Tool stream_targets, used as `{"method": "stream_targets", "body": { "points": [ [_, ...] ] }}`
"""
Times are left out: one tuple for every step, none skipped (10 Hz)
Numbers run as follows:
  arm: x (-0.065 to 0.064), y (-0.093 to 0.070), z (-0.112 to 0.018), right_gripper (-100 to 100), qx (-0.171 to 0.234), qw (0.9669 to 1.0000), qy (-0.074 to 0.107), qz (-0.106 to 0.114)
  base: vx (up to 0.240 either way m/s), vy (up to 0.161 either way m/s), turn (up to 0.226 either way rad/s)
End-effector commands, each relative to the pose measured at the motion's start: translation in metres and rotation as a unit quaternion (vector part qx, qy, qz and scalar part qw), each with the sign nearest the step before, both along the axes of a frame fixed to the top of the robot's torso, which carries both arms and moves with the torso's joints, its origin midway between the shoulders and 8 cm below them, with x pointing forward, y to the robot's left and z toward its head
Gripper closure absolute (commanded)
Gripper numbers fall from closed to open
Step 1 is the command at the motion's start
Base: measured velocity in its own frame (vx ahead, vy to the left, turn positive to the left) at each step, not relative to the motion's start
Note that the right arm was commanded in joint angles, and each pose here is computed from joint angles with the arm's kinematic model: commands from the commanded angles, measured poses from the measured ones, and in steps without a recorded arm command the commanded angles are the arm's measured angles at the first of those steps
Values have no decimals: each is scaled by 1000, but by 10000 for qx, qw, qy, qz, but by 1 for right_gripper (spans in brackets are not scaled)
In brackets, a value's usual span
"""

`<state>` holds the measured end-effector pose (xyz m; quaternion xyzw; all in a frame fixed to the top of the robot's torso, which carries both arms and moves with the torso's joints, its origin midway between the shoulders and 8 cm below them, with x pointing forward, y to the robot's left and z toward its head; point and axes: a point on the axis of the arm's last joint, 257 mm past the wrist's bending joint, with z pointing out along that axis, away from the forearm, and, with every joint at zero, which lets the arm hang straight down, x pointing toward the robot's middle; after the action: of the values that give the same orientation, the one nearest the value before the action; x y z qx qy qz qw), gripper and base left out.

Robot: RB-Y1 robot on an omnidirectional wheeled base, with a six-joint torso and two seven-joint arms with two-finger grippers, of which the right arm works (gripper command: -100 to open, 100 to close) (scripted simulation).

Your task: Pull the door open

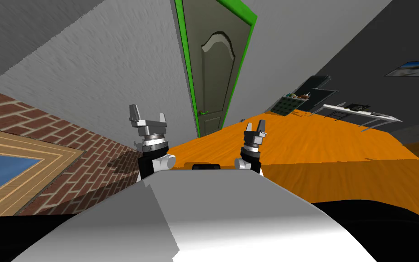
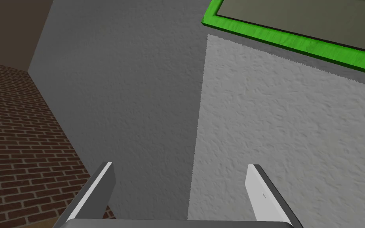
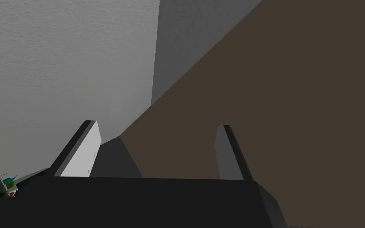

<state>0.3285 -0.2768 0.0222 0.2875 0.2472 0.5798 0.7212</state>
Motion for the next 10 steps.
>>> {"method": "stream_targets", "body": {
  "points": [
    [8, 1, -10, -100, -10, 9999, 93, 49, 113, 51, 91],
    [12, 1, -15, -100, -14, 9999, 139, 72, 53, 3, 95],
    [19, 2, -25, -100, -22, 9997, 232, 117, 54, -20, 112],
    [24, 2, -32, -100, -26, 9994, 297, 145, 70, -23, 100],
    [29, 2, -39, -100, -30, 9992, 363, 173, 72, -7, 94],
    [35, 3, -45, -100, -34, 9989, 428, 200, 64, -1, 85],
    [40, 3, -54, -100, -38, 9985, 505, 230, 63, 3, 92],
    [47, 3, -62, -100, -41, 9979, 586, 259, 76, -1, 109],
    [53, 3, -71, -100, -45, 9973, 667, 287, 88, -2, 116],
    [59, 3, -79, -100, -51, 9968, 738, 315, 98, 0, 132]
  ]
}}
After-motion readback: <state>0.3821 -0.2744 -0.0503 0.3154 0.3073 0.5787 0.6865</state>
